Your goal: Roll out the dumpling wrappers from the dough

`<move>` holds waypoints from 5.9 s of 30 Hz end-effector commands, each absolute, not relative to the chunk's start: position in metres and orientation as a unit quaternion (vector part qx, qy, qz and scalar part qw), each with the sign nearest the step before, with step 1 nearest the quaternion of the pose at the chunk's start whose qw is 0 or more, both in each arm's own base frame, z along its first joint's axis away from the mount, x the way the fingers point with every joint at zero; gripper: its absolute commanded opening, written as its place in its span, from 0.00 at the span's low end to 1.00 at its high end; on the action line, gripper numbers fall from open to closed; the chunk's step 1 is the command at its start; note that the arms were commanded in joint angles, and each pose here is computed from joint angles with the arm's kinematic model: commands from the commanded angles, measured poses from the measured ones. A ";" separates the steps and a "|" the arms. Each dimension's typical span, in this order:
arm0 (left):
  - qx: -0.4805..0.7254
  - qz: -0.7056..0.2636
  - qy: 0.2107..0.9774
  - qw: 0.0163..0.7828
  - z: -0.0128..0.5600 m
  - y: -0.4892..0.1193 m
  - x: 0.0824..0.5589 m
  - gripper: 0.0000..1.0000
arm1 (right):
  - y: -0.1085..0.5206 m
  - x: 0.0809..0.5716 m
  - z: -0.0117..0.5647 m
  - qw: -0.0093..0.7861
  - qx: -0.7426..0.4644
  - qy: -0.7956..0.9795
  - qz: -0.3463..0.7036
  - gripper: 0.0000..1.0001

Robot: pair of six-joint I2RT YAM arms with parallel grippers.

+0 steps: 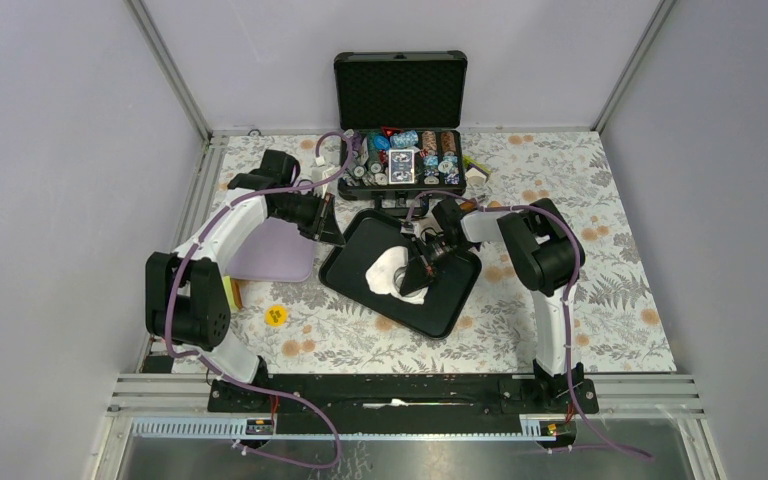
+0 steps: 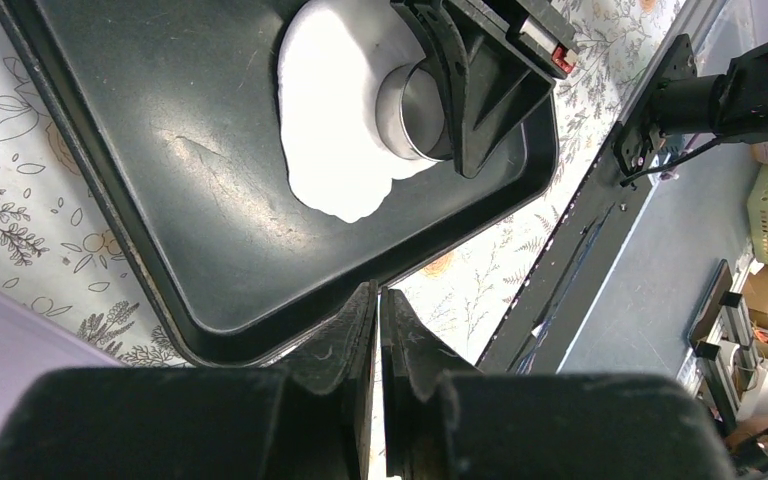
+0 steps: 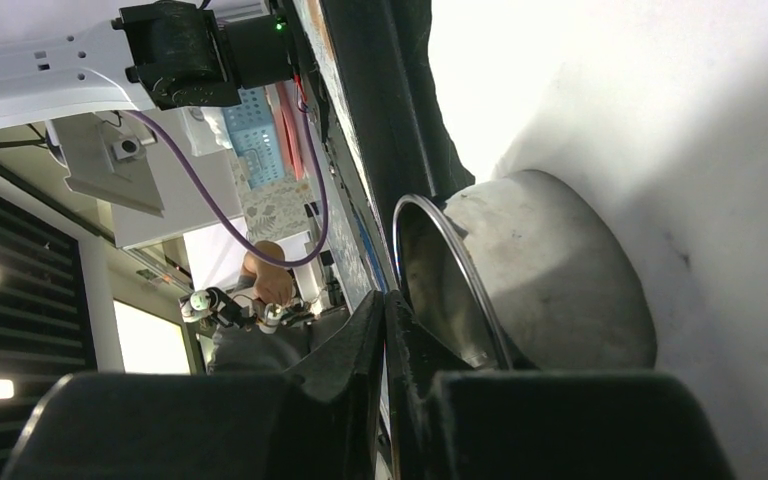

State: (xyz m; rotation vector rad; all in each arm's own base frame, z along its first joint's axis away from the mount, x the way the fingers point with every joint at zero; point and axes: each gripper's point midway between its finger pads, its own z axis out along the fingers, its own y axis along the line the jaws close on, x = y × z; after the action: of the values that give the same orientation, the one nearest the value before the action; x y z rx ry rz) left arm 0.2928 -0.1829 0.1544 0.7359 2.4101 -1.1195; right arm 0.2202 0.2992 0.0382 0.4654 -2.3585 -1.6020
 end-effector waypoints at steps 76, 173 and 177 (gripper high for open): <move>0.145 -0.113 0.968 0.169 0.015 -0.183 0.407 0.00 | 0.292 0.263 0.049 -0.224 0.759 -0.573 -0.211 0.99; 0.160 -0.101 0.968 0.164 0.028 -0.183 0.397 0.00 | 0.260 0.205 -0.015 -0.084 0.775 -0.594 -0.200 0.45; 0.164 -0.095 0.968 0.162 0.025 -0.184 0.396 0.00 | 0.262 0.209 -0.014 -0.083 0.784 -0.579 -0.209 0.45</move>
State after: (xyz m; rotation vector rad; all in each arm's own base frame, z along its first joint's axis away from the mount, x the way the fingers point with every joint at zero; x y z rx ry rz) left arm 0.3971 -0.1816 0.0286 0.4557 2.7686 -0.3082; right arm 0.2545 0.2882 0.0229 2.7534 -2.1420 -0.5747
